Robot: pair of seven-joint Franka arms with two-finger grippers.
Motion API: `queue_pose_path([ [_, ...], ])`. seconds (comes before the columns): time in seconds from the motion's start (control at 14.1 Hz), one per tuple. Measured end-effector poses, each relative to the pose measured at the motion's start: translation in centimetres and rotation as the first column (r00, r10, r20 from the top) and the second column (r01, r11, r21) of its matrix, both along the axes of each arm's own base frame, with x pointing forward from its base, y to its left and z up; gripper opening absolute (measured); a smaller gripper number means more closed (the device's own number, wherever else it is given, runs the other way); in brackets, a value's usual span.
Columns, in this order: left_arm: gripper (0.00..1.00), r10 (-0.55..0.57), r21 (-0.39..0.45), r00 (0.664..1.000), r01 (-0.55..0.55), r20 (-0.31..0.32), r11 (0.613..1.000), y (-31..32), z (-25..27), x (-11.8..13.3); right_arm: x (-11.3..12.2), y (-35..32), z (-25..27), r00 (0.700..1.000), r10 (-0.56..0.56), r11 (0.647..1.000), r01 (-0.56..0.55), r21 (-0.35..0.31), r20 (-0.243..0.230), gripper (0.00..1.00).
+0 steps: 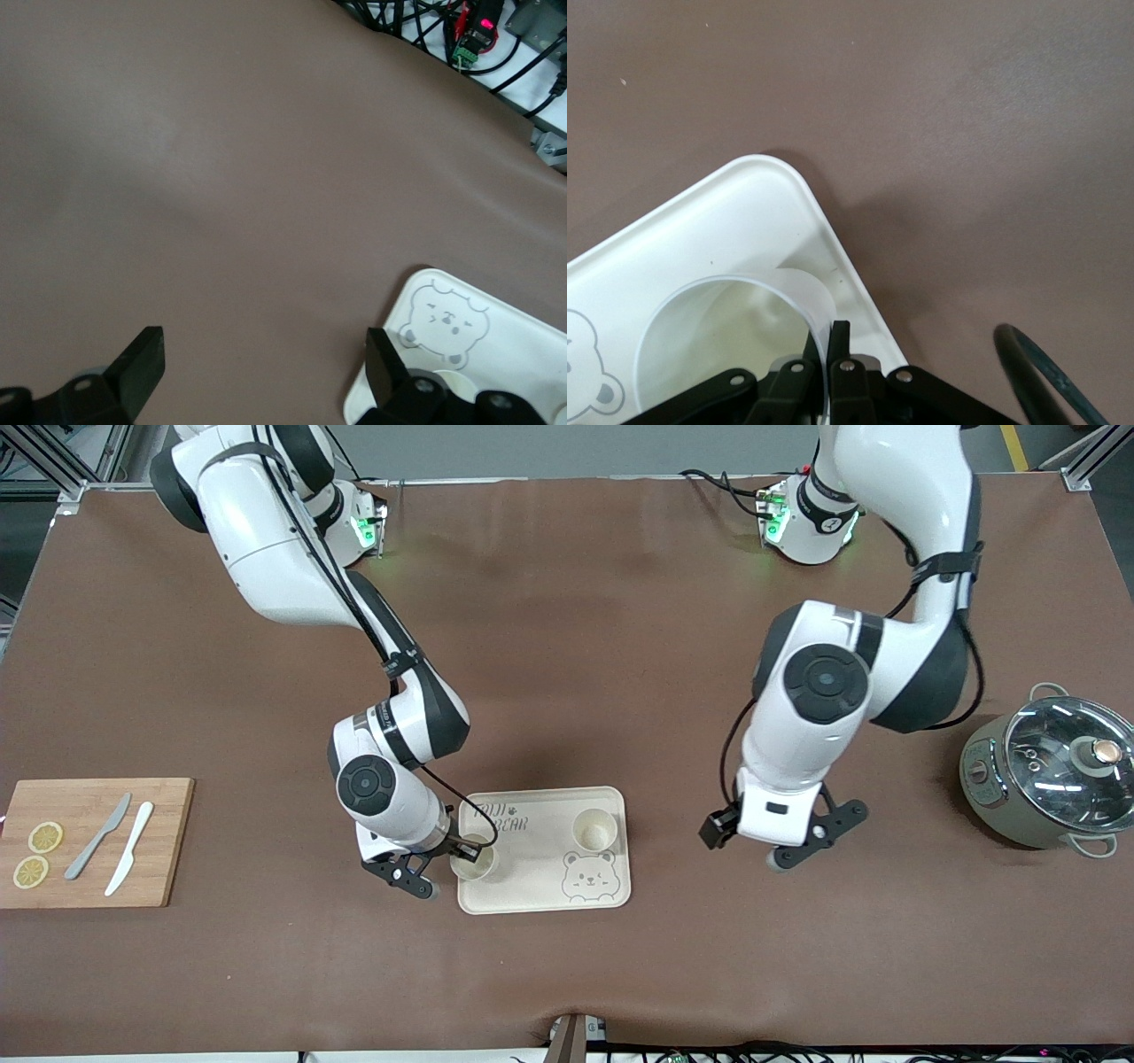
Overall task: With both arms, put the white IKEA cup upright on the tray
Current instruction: 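Raise the left gripper away while the right gripper releases its cup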
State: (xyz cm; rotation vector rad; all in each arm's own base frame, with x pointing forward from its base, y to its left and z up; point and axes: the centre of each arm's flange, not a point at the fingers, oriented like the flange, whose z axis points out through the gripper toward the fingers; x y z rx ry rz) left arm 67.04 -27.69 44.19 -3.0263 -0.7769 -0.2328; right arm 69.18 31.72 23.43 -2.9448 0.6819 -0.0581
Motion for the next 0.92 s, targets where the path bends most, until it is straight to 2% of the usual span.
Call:
queue_pose_path([
  [0.21, 1.00, -0.061, 0.001, 0.998, 0.061, -0.011, 0.998, 4.2, 1.9, -0.6, -0.1, 0.3, -0.2, 1.000, -0.005, 1.000, 0.005, 0.001, 0.000, 0.04],
  [0.28, 1.00, -0.084, 0.002, 0.996, 0.084, -0.015, 0.996, 5.7, 2.6, -0.9, -0.1, 0.3, -0.2, 1.000, -0.008, 1.000, 0.008, 0.001, 0.000, 0.10],
  [0.78, 1.00, -0.234, 0.002, 0.971, 0.235, -0.054, 0.972, 15.9, 6.3, -3.1, 0.7, -0.9, 0.5, 0.999, -0.029, 1.000, 0.029, 0.000, 0.018, 0.81],
  [0.92, 1.00, -0.283, -0.004, 0.957, 0.284, -0.070, 0.959, 18.6, 7.1, -3.3, 1.0, -1.5, 1.2, 0.999, -0.035, 0.999, 0.036, -0.006, 0.008, 0.99],
])
